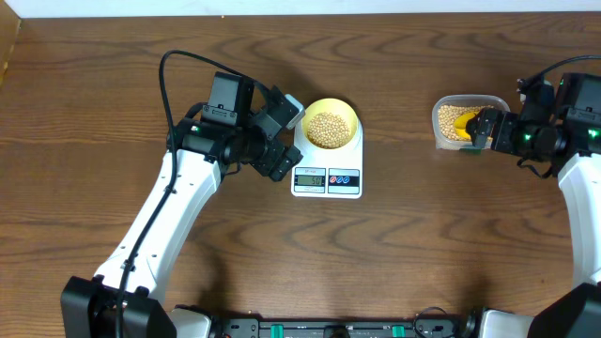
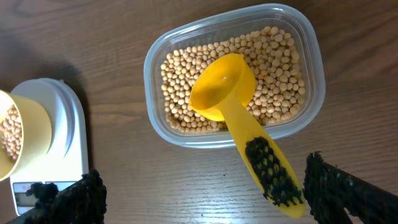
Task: Scoop item into bowl and weigh 50g on scale
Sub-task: 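Release the scoop into the tub and open the right gripper, then lift the open right gripper up and away from the scoop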
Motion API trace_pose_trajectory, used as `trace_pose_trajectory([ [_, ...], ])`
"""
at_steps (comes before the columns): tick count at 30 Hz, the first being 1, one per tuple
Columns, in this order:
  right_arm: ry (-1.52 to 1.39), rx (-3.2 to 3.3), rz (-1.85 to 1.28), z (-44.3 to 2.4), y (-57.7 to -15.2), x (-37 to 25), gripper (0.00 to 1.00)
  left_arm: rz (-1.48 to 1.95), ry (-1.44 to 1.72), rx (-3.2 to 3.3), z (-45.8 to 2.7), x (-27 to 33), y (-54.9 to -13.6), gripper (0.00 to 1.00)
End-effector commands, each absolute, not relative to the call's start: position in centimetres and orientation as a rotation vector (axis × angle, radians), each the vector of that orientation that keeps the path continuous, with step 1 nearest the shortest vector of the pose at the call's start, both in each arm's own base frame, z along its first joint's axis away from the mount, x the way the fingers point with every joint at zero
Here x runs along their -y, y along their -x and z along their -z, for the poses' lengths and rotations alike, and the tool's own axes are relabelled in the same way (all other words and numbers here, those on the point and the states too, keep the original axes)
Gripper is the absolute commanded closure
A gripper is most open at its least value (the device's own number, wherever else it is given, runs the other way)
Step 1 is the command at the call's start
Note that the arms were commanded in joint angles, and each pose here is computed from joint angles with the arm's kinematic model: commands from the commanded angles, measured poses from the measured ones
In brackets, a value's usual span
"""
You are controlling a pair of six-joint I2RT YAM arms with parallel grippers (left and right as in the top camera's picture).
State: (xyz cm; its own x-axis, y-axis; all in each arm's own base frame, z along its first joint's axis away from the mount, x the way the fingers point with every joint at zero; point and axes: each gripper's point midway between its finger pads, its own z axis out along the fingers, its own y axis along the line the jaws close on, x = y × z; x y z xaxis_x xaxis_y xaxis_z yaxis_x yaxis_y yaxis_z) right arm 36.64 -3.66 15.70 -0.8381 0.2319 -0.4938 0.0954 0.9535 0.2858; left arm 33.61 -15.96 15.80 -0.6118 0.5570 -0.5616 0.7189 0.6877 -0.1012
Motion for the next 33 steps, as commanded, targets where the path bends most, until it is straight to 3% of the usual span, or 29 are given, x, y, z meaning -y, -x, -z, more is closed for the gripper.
trace_pose_trajectory([
  [1, -0.129, -2.559, -0.313, -16.2, -36.1, 3.2, 0.01, 0.451, -0.988, -2.402, -15.6, 15.9, -33.3, 0.14],
  [14, -0.053, -2.569, -0.294, -16.1, -35.9, 3.2, 0.01, 0.451, -0.988, -2.402, -15.6, 15.9, -33.3, 0.14],
  [24, 0.210, -2.551, -0.242, -17.4, -36.0, 1.5, 0.01, 0.451, -0.988, -2.402, -15.6, 15.9, -33.3, 0.14],
  [33, 0.201, -2.569, -0.156, -19.2, -36.0, 2.2, 0.01, 0.451, -0.988, -2.402, -15.6, 15.9, -33.3, 0.14],
])
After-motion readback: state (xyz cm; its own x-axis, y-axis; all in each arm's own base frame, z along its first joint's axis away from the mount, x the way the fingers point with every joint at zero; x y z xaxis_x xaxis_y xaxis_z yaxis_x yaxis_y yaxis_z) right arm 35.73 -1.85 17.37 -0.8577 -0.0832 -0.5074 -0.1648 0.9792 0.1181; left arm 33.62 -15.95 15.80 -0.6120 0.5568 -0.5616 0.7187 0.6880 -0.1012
